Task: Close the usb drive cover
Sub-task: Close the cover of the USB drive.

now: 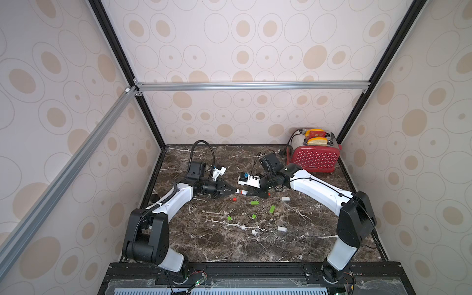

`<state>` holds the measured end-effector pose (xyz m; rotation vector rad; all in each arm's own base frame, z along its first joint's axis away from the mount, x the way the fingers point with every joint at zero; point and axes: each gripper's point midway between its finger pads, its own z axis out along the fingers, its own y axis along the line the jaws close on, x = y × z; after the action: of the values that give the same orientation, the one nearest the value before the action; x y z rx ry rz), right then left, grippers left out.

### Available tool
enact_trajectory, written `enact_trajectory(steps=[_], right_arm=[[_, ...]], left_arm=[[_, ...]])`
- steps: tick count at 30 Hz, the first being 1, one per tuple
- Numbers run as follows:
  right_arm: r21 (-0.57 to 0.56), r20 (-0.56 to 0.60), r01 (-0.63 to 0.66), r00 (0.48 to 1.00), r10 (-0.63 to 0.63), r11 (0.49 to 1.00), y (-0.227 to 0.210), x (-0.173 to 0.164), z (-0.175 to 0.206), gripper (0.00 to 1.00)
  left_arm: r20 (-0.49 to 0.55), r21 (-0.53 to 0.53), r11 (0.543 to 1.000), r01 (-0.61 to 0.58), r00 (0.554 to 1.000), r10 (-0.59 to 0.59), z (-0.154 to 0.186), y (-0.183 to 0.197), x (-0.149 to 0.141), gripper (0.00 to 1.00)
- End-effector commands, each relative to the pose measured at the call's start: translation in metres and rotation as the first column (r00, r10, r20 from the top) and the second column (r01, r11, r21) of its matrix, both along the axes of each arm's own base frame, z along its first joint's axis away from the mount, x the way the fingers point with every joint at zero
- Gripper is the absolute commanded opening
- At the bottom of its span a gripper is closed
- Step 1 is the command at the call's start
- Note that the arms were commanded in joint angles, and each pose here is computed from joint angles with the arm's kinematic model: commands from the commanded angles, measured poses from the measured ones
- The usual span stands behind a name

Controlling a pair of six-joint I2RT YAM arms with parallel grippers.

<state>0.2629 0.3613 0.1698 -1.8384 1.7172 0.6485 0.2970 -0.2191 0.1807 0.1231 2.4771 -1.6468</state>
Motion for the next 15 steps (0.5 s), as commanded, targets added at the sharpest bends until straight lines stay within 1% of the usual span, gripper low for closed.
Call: enact_trajectory(steps=[1, 9, 12, 15], right_arm=[[0.037, -0.002, -0.003, 1.0, 0.003, 0.999, 0.005, -0.004, 0.017, 0.05], [0.043, -0.007, -0.011, 1.0, 0.011, 0.999, 0.011, -0.008, 0.018, 0.05], [0.045, 0.012, -0.01, 1.0, 0.009, 0.999, 0.013, -0.008, 0.02, 0.05], [0.044, 0.05, 0.002, 0.999, -0.005, 0.999, 0.016, -0.006, 0.022, 0.05]], left_arm=[[0.04, -0.014, 1.0, 0.005, 0.999, -0.005, 0.01, -0.004, 0.001, 0.0], [0.048, -0.004, 1.0, 0.002, 0.999, -0.002, 0.005, -0.012, 0.002, 0.0], [0.053, 0.008, 1.0, -0.014, 0.999, 0.013, 0.003, -0.011, 0.006, 0.0], [0.037, -0.005, 1.0, -0.024, 0.999, 0.024, 0.004, -0.014, 0.01, 0.0]])
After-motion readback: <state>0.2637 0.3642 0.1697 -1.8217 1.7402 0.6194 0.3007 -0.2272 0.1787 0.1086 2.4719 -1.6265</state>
